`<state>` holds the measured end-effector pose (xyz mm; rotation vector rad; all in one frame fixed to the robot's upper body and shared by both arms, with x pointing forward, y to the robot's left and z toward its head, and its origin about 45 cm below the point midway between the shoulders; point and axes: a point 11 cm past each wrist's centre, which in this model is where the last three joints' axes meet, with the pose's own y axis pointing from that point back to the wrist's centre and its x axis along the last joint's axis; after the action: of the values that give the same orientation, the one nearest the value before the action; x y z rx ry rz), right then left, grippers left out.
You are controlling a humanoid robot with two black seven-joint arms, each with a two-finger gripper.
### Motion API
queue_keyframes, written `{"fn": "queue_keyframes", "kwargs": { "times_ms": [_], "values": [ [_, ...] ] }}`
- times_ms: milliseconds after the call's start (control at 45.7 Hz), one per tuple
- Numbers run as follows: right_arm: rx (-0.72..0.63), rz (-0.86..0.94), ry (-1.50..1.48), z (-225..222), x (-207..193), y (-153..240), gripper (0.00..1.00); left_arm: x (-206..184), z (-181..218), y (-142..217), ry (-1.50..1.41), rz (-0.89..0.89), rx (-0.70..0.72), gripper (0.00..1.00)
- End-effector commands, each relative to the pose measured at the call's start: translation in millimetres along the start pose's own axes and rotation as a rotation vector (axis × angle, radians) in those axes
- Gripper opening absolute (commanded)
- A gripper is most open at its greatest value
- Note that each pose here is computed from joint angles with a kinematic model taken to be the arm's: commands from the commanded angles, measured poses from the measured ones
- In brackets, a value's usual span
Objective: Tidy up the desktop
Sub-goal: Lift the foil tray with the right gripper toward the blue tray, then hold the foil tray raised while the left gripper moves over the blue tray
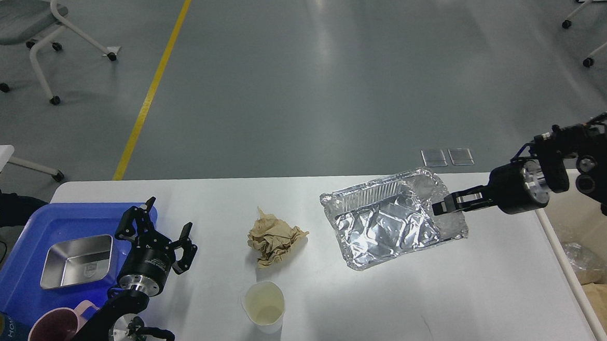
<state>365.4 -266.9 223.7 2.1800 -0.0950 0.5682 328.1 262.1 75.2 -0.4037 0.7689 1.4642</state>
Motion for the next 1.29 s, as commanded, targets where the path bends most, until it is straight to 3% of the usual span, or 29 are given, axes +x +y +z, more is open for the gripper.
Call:
{"fn": "queue_keyframes", "kwargs": {
  "times_ms": [0, 372, 876, 1270],
  "values": [
    [0.016, -0.012, 0.028, -14.6, 16.7, -28.0, 0.00, -1.4, 4.9, 0.5, -0.002, -0.009, -0.020, 0.96],
    [0.017, -0.003, 0.002, -23.4, 33.3, -75.1, 0.00, -12.5, 18.9, 15.2, 0.034, -0.052, -0.105, 0.96],
    [-0.001, 0.003, -0.029, -14.6, 31.5, -81.5, 0.00, 24.0, 86.9, 34.2, 0.232, -0.035, -0.385, 0.96],
    [-0.002, 0.007, -0.033, -13.4, 31.6, -80.5, 0.00, 13.4, 69.8, 23.2, 0.200, -0.023, -0.271, 0.96]
  ]
}}
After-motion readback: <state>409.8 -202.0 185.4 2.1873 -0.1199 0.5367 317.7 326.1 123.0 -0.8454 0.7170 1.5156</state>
